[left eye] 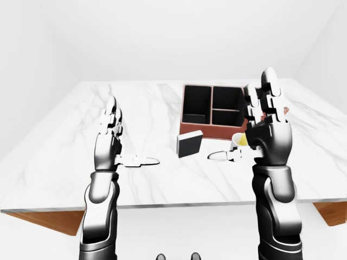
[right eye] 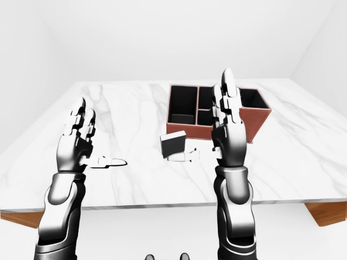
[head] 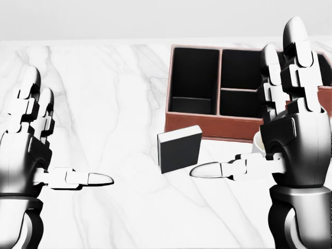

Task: Pick up the book and place it in the caddy.

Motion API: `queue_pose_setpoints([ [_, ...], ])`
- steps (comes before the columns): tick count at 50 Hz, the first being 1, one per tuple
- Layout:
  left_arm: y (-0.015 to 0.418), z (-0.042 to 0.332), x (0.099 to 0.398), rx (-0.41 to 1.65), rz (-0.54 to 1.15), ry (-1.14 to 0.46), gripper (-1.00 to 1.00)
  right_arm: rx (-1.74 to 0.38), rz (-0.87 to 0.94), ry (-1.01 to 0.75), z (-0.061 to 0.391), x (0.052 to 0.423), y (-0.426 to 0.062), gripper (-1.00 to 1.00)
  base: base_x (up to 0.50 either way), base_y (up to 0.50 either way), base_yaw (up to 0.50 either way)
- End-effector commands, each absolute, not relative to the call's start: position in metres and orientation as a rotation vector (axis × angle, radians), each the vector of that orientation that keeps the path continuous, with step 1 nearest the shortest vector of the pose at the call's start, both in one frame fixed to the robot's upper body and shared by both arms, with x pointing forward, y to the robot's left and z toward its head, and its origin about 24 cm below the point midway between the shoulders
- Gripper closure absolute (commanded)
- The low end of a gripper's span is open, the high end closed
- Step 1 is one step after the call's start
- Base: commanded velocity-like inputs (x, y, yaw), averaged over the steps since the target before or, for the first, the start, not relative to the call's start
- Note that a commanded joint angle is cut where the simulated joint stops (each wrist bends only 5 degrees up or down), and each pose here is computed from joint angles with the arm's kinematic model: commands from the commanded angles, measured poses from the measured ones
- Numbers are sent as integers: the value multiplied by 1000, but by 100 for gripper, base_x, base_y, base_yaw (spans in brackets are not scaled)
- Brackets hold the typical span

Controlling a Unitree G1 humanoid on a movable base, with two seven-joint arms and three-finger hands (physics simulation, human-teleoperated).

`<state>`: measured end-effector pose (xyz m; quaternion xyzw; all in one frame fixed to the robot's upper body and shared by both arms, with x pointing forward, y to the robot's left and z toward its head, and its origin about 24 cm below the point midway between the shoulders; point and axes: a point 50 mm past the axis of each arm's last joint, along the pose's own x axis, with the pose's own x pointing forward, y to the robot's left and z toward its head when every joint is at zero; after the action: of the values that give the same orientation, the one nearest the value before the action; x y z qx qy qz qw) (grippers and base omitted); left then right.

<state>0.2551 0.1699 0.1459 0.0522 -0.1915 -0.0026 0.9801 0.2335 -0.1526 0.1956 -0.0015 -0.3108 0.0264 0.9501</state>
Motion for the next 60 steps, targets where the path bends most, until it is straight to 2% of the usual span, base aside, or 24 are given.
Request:
queue_pose_setpoints([
  [1, 171, 147, 254, 103, 0, -389, -100, -6, 67, -613, 191, 234, -150, -100, 50, 0, 0],
  [25, 169, 147, 255, 105, -5, -391, -100, -16, 68, -589, 186, 235, -148, -100, 49, 0, 0],
  [49, 170, 142, 255, 102, 2, -371, -100, -40, 71, -568, 182, 235, -147, -100, 4, 0, 0],
  [60, 169, 142, 257, 106, -3, -368, -100, -445, 192, -393, 148, 240, -136, -100, 0, 0, 0],
])
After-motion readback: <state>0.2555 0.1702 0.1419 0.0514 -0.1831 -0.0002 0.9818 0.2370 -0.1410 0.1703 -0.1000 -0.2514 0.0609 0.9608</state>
